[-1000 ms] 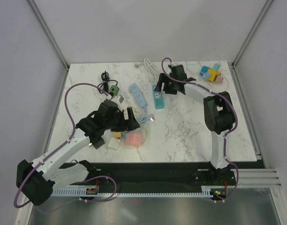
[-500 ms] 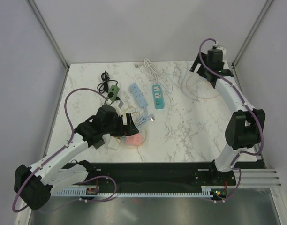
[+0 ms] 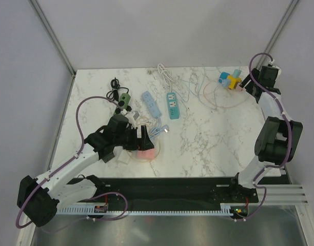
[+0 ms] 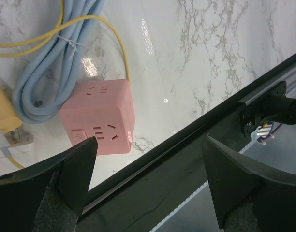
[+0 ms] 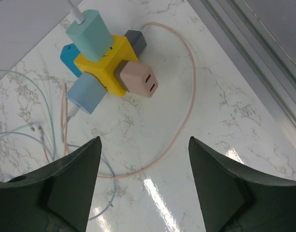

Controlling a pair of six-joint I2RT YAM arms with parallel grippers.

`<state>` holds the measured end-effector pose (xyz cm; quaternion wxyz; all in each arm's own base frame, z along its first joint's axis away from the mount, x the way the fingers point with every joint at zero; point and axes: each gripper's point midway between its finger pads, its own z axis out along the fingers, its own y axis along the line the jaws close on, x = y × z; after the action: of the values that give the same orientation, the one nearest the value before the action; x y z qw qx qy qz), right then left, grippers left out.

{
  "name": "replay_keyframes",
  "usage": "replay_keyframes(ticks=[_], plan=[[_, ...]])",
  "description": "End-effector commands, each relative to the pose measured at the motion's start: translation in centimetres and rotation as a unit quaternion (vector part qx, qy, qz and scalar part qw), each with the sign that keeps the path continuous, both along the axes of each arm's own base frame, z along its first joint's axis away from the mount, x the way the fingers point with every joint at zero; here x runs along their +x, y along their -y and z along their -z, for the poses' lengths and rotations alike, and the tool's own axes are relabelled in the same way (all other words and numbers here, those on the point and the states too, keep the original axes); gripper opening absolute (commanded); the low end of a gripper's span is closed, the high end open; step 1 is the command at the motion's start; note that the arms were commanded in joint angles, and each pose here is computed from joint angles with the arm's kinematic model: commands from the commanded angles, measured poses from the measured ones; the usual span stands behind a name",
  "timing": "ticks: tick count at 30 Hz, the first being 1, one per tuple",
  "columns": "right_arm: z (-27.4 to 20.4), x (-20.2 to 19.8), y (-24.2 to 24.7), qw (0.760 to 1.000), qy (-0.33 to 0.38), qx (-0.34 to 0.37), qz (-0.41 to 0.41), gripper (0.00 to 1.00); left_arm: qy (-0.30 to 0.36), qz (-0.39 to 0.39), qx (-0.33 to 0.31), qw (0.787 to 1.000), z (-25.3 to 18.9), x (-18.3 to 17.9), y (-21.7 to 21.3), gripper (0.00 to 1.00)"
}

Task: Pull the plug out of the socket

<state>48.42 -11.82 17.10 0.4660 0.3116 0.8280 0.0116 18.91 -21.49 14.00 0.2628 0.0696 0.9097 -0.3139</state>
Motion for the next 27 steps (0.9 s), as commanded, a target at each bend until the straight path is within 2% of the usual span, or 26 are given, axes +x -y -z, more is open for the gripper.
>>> replay_keyframes(ticks=[1, 2, 4, 11, 15, 27], plan=[[1.6, 1.9, 1.9, 0.998, 0.042, 0.024, -0.037, 0.82, 0.023, 0.054, -0.031, 0.998, -2.0, 0.3, 1.9, 0.95], [1.6, 2.7, 2.1, 0.997, 0.058, 0.026, -0.048, 0.84, 0.020, 0.059, -0.036, 0.997, -2.1, 0.3, 2.1, 0.95], [4.0, 3.2, 2.4, 0.996, 0.045, 0.043, -0.064, 0.86, 0.011, 0.078, -0.048, 0.996, -2.2, 0.2, 2.9, 0.94], [5.6, 6.0, -0.1, 0.977, 0.111, 0.060, -0.173, 0.84, -0.004, 0.104, -0.061, 0.993, -2.3, 0.7, 4.4, 0.93], [6.4, 6.6, -0.3, 0.973, 0.118, 0.053, -0.193, 0.83, -0.001, 0.107, -0.065, 0.992, -2.4, 1.1, 4.8, 0.93], [8.5, 8.8, 1.4, 0.974, 0.081, 0.012, -0.212, 0.85, -0.008, 0.110, -0.059, 0.992, -1.9, 1.7, 5.3, 0.92]])
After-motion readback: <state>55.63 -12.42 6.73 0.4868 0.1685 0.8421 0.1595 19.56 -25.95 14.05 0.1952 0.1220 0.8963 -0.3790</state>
